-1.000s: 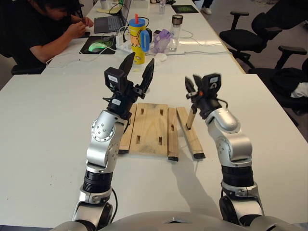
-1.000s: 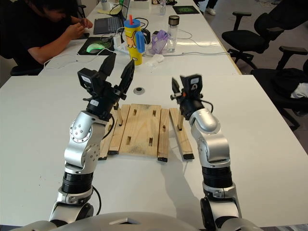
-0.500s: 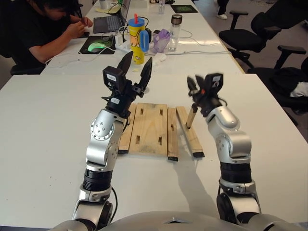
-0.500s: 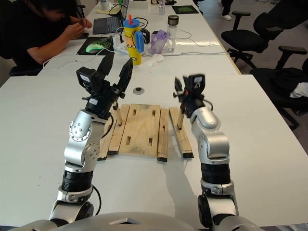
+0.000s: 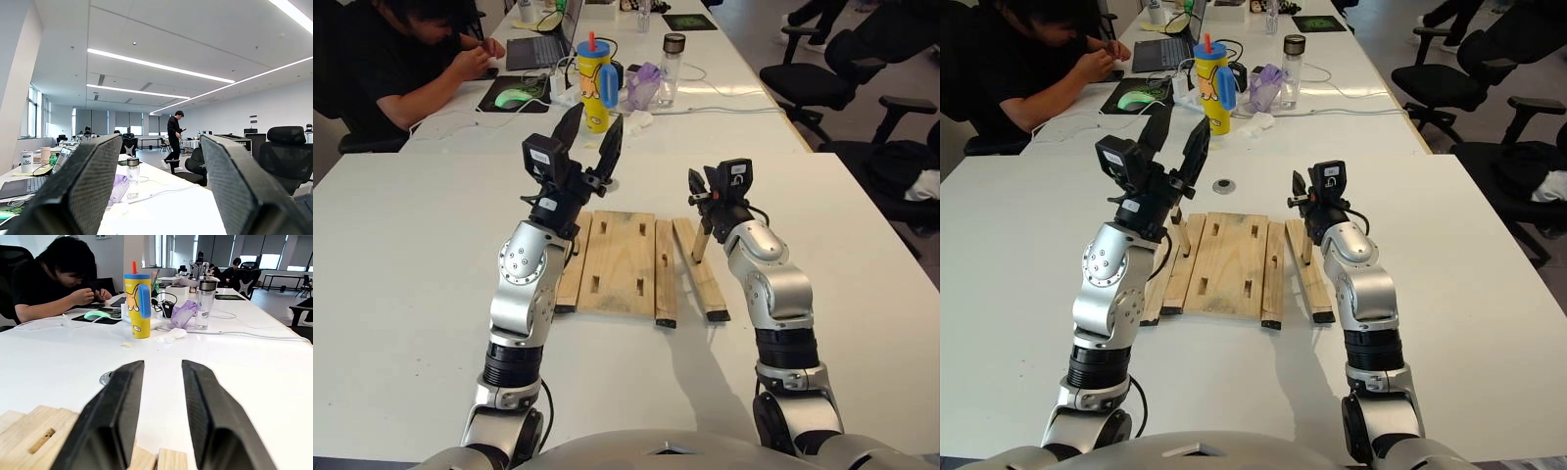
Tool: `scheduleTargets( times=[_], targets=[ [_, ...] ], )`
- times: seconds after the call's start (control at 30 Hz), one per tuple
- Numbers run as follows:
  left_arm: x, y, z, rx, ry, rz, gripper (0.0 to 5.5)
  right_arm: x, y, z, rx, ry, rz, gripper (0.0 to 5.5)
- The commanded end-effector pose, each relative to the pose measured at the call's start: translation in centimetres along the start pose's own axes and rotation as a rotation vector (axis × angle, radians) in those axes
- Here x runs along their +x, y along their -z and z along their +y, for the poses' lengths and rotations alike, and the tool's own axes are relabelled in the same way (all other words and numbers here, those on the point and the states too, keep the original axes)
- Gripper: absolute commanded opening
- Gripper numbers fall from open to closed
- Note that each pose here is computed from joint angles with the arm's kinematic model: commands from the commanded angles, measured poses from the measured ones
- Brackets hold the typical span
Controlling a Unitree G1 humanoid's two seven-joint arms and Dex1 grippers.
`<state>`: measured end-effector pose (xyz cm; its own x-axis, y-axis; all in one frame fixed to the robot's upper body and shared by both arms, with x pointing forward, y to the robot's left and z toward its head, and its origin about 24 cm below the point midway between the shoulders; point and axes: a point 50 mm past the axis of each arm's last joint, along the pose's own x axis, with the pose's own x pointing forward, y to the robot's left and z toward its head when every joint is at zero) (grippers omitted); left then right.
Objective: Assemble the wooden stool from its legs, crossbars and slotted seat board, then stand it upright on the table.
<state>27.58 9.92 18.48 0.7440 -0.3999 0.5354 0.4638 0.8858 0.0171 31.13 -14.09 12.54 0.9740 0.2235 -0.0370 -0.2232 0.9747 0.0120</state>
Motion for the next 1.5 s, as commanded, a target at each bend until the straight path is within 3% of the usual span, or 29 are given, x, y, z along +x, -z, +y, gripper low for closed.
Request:
scheduleTargets(
  times=[0.03, 0.13, 0.3, 0.47, 0.57, 0.77, 1.1, 1.5],
  targets=[
    [0.5, -1.4, -0.3, 0.05, -0.024, -0.043, 2.94, -0.2, 0.1, -1.0, 0.016, 0.009, -0.035, 1.42],
    [0.2, -2.8, -0.3, 0.124, -0.072, -0.065, 2.94, -0.4, -4.2, -1.4, 0.015, 0.006, -0.249, 1.42],
    [-4.6, -4.5, 0.8, 0.24, -0.157, 0.051, 2.94, -2.6, -9.7, -1.7, -0.06, 0.047, -0.491, 1.42],
    [-9.4, -1.8, 1.3, 0.211, -0.186, 0.34, 2.94, -3.5, -9.3, -2.3, -0.026, 0.101, -0.454, 1.42],
    [-10.5, 0.4, 1.0, 0.155, -0.146, 0.466, 2.94, -3.8, -8.3, -2.9, -0.003, 0.152, -0.409, 1.42],
    [-9.2, 4.3, 1.6, 0.153, -0.152, 0.598, 2.94, -3.3, -7.1, -2.8, 0.046, 0.171, -0.353, 1.42],
    [-7.4, 7.6, 3.0, 0.196, -0.182, 0.665, 2.94, -2.7, -5.8, -1.8, 0.068, 0.144, -0.301, 1.42],
    [-6.6, 7.4, 2.9, 0.21, -0.197, 0.672, 1.29, -2.1, -5.5, -1.5, 0.059, 0.17, -0.303, 1.44]
  ],
)
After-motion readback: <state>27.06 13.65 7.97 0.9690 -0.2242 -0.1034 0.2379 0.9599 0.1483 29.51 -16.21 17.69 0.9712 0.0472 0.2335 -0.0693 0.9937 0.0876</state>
